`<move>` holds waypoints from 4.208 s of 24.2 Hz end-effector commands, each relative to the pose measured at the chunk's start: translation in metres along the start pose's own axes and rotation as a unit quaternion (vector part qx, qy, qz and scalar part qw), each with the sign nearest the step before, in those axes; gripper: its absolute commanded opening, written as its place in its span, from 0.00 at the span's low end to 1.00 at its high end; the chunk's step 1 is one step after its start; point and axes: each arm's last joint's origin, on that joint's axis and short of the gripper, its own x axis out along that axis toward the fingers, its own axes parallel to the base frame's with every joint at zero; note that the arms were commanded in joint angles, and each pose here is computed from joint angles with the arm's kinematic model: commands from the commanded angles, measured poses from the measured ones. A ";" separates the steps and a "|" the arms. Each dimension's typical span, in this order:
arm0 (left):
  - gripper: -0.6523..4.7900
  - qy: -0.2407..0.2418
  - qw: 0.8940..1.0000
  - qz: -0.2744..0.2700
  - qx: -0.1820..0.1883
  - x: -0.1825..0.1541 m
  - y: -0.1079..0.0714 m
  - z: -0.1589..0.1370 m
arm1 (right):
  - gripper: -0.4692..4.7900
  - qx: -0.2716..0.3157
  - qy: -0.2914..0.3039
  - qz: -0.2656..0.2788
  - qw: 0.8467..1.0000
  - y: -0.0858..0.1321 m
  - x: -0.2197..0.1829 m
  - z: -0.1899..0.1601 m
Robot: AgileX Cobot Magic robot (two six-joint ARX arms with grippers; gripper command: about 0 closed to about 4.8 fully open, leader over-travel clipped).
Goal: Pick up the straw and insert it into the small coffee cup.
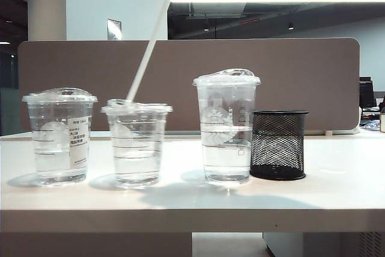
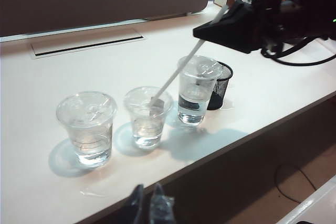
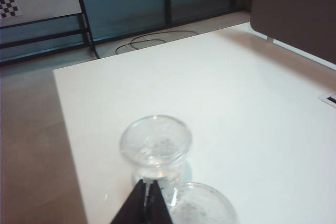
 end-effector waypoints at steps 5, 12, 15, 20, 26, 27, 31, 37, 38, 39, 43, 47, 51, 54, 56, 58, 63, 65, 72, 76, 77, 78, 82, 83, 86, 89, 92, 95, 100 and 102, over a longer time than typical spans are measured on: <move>0.16 -0.006 1.000 -0.003 0.004 0.000 0.000 0.002 | 0.09 0.004 0.015 0.011 1.000 0.003 0.009 -0.008; 0.16 -0.006 1.000 -0.003 0.004 0.000 0.000 0.002 | 0.09 -0.011 -0.021 0.014 1.000 0.005 0.010 0.006; 0.16 -0.006 1.000 -0.003 0.004 0.000 0.000 0.002 | 0.09 -0.015 -0.033 0.016 0.999 0.006 0.011 0.015; 0.16 -0.006 1.000 -0.003 0.004 0.000 0.000 0.002 | 0.09 -0.021 -0.047 0.020 0.998 0.009 0.012 0.027; 0.16 -0.006 1.000 -0.003 0.004 0.000 0.000 0.002 | 0.09 -0.018 -0.037 0.023 0.999 0.010 0.014 0.024; 0.16 -0.006 1.000 -0.003 0.004 0.000 0.000 0.002 | 0.09 -0.016 -0.033 0.023 0.999 0.009 0.017 0.021; 0.16 -0.006 1.000 -0.003 0.004 0.000 0.000 0.002 | 0.09 -0.012 -0.023 0.024 0.999 0.008 0.021 0.016; 0.16 -0.006 1.000 -0.003 0.004 0.000 0.000 0.002 | 0.09 -0.008 -0.009 0.022 1.000 0.006 0.026 0.009; 0.16 -0.006 1.000 -0.003 0.004 0.000 0.000 0.002 | 0.09 -0.007 -0.007 0.022 1.000 0.006 0.027 0.009; 0.16 -0.006 1.000 -0.003 0.004 0.000 0.000 0.002 | 0.09 -0.007 -0.006 0.022 1.000 0.006 0.028 0.008; 0.16 -0.006 1.000 -0.003 0.004 0.000 0.000 0.002 | 0.09 -0.006 0.002 0.023 1.000 0.004 0.033 0.002; 0.16 -0.006 1.000 -0.003 0.004 0.000 0.000 0.002 | 0.09 -0.017 0.014 0.025 0.999 0.003 0.039 -0.005; 0.16 -0.006 1.000 -0.003 0.004 0.000 0.000 0.002 | 0.09 -0.054 0.042 0.011 0.998 0.001 0.041 -0.013; 0.16 -0.006 1.000 -0.003 0.004 0.000 0.000 0.002 | 0.09 -0.054 0.046 0.009 0.997 0.000 0.041 -0.014; 0.16 -0.006 1.000 -0.003 0.004 0.000 0.000 0.002 | 0.09 -0.061 0.050 0.007 0.997 -0.003 0.040 -0.015; 0.16 -0.006 1.000 -0.003 0.004 0.000 0.000 0.002 | 0.09 -0.063 0.056 0.006 0.996 -0.004 0.040 -0.016; 0.16 -0.006 1.000 -0.003 0.004 0.000 0.000 0.002 | 0.64 -0.065 0.050 0.007 0.997 -0.004 0.040 -0.015; 0.16 -0.006 1.000 -0.003 0.004 0.000 0.000 0.002 | 0.82 -0.065 0.050 0.008 0.997 -0.003 0.040 -0.015; 0.16 -0.006 1.000 -0.003 0.004 0.000 0.000 0.002 | 0.42 -0.081 -0.002 0.005 0.997 0.010 0.009 0.020; 0.16 -0.006 1.000 -0.003 0.004 0.000 0.000 0.002 | 0.07 -0.094 -0.047 -0.079 0.991 0.020 -0.042 0.047; 0.16 -0.006 1.000 -0.003 0.004 0.000 0.000 0.002 | 0.07 -0.095 -0.058 -0.103 0.988 0.023 -0.058 0.045; 0.16 -0.006 1.000 -0.003 0.004 0.000 0.000 0.002 | 0.07 -0.096 -0.062 -0.117 0.987 0.024 -0.068 0.041; 0.16 -0.006 1.000 -0.003 0.004 0.000 0.000 0.002 | 0.07 -0.091 -0.064 -0.175 0.978 0.024 -0.113 0.003; 0.16 -0.006 1.000 -0.003 0.004 0.000 0.000 0.002 | 0.07 -0.088 -0.061 -0.204 0.973 0.023 -0.128 -0.014; 0.16 -0.006 1.000 -0.003 0.004 0.000 0.000 0.002 | 0.07 -0.083 -0.053 -0.255 0.962 0.020 -0.149 -0.045; 0.16 -0.006 1.000 -0.003 0.004 0.000 0.000 0.002 | 0.07 -0.074 -0.043 -0.322 0.943 0.018 -0.169 -0.082; 0.16 -0.006 1.000 -0.003 0.004 0.000 0.000 0.002 | 0.07 -0.025 -0.059 -0.366 0.928 0.018 -0.181 -0.113; 0.16 -0.006 1.000 -0.003 0.004 0.000 0.000 0.002 | 0.07 -0.011 -0.070 -0.399 0.914 0.018 -0.189 -0.133; 0.16 -0.006 1.000 -0.003 0.004 0.000 0.000 0.002 | 0.07 0.008 -0.041 -0.440 0.897 0.014 -0.195 -0.163; 0.16 -0.006 1.000 -0.003 0.004 0.000 0.000 0.002 | 0.07 0.023 -0.013 -0.443 0.896 0.013 -0.195 -0.169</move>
